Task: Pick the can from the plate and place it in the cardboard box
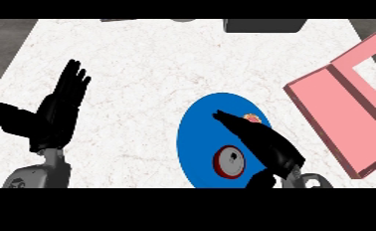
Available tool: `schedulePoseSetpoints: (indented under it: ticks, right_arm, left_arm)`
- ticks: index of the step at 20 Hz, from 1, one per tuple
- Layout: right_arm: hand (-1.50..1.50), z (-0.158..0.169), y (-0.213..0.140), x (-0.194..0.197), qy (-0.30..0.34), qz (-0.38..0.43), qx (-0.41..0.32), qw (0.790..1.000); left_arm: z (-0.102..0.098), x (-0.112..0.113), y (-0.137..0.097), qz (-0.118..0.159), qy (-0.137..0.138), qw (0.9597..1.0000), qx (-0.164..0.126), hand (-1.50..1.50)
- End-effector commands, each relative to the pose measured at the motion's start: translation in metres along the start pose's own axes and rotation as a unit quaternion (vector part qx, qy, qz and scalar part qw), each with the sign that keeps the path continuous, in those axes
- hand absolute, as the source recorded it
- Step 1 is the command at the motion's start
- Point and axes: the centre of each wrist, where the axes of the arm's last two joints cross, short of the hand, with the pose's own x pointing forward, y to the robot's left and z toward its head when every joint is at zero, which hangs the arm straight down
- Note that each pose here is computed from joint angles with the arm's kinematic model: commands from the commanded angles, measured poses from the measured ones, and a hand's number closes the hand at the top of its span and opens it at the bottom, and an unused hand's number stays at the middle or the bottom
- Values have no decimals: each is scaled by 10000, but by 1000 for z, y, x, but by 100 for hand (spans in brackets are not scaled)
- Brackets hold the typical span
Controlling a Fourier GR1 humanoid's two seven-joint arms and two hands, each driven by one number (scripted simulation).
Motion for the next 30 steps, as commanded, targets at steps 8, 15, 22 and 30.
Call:
schedulePoseSetpoints:
  ticks: [8,15,22,30]
  right_arm:
    - [-150,-8,28,-11,-60,111,85,9999]
    - [150,-26,25,6,-171,286,-45,9994]
    - [150,-7,20,-2,-560,861,-297,9943]
    - [150,8,86,43,-372,1749,-967,9791]
  left_arm:
    - [4,-3,10,-17,44,10000,14,0]
    - [-7,6,-2,-20,-46,10000,55,0]
    - [13,-6,7,-17,-94,9999,30,0]
    - [12,-11,6,-3,53,10000,52,0]
